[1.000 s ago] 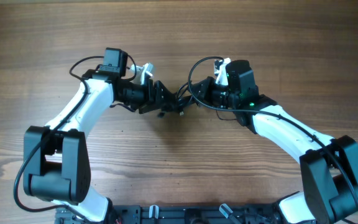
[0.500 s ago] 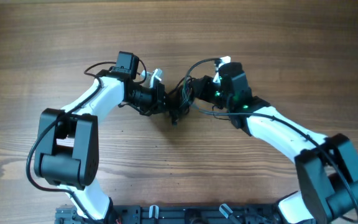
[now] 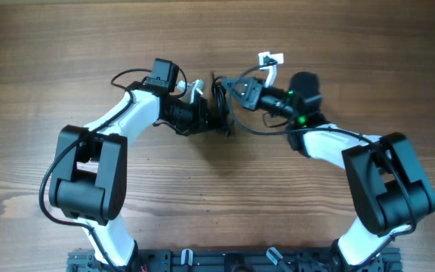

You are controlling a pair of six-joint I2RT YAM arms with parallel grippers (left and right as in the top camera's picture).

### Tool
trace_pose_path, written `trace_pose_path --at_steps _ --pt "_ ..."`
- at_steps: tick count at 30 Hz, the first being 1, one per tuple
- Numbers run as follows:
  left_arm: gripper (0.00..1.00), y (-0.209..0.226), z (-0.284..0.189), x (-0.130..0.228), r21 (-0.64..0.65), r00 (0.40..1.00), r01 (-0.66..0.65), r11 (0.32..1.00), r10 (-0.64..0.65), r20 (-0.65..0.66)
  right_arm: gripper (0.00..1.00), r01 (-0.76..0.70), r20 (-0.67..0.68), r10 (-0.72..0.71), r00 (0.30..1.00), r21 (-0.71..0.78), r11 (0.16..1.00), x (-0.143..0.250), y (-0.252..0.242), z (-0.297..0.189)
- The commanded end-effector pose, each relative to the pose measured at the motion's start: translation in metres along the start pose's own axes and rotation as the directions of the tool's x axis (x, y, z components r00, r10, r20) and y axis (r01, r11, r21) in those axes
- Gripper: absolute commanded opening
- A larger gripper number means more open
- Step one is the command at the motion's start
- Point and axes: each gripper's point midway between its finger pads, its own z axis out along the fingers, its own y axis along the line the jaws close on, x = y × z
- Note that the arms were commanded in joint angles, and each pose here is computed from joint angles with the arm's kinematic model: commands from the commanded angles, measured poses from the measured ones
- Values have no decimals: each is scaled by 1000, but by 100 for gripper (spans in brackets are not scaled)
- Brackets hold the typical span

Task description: Untangle cables

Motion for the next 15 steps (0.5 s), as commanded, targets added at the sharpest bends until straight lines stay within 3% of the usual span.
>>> trace_pose_path --at_steps 1,3,4,5,7,10,13,15 --pt "4 58 24 25 -197 992 101 975 -115 -57 4 82 -32 -88 996 -169 982 -35 39 -31" --pt "4 58 24 24 -196 992 101 975 -114 -56 4 -83 -79 79 994 -56 995 -25 5 -34" --pt "4 58 24 24 -195 992 99 976 -111 -54 4 -92 -113 92 989 1 996 -11 -11 -34" --pt "4 58 24 23 -195 993 97 976 -109 -52 4 -46 -159 46 986 8 999 2 -16 -34" --pt "4 63 23 21 -225 990 124 966 -135 -31 4 61 -258 -95 961 -136 989 24 4 -36" --pt "4 70 19 18 -250 986 159 955 -166 -6 4 -54 -183 27 983 -147 988 -10 20 -42" --pt "4 73 14 17 -243 978 204 948 -210 3 5 35 -62 -50 997 -228 973 -44 49 -52" --pt "4 73 11 18 -225 973 223 948 -229 -2 7 41 15 -39 999 -198 979 -60 44 -56"
